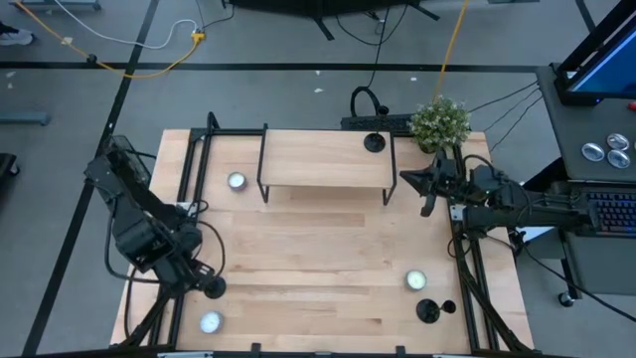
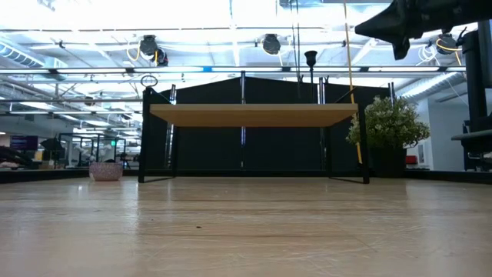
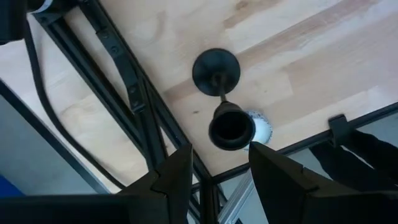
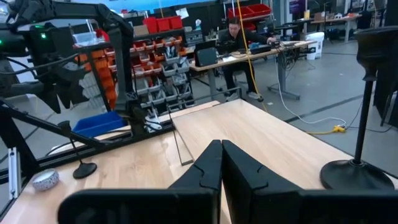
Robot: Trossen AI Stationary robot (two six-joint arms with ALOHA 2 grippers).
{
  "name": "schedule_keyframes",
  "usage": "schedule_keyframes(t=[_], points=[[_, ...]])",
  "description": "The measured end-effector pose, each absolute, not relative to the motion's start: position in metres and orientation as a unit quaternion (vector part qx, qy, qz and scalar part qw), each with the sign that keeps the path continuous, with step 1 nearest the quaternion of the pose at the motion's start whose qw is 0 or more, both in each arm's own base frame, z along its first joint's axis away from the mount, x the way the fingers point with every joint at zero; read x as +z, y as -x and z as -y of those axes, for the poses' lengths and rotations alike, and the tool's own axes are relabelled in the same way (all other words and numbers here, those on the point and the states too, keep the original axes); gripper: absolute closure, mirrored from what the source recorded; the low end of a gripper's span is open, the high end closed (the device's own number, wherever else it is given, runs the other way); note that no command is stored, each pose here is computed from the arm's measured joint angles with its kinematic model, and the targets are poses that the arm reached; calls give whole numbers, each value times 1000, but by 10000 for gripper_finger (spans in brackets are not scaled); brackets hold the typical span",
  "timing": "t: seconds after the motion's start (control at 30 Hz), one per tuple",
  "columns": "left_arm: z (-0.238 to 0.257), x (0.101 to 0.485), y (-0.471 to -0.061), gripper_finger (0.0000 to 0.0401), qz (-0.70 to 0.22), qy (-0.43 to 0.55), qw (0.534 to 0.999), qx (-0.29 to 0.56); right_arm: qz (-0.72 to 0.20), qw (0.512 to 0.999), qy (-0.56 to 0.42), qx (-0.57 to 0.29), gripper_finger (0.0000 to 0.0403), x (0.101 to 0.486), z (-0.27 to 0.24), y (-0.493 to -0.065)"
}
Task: Pick & Place candle stick holders
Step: Put the left black candle holder on the shelf
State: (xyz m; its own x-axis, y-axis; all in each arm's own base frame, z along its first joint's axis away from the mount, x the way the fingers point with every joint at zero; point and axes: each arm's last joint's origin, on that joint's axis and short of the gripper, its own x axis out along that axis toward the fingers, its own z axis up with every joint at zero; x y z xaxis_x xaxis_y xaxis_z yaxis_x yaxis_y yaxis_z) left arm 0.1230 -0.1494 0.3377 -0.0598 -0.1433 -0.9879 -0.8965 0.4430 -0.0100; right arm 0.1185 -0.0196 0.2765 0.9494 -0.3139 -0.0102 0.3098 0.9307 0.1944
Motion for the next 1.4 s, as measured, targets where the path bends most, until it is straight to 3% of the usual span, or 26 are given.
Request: schedule_keyframes(t=[0.8,0.9,1.07,1.27,1.4], points=[[163,279,-127,244,-656,378,544,361,9,982,-97,-159,403,276,20,-119],[164,274,-128,276,-656,381,548,353,9,982,-97,-159,403,276,20,-119],[165,274,-131,379,-630,393,575,344,9,982,-97,-159,403,276,20,-119],[160,282,-138,388,-596,421,602,324,12,983,-97,-158,403,277,20,-119],[154,299,-156,388,-534,440,658,298,29,985,-114,-126,403,280,18,-121]])
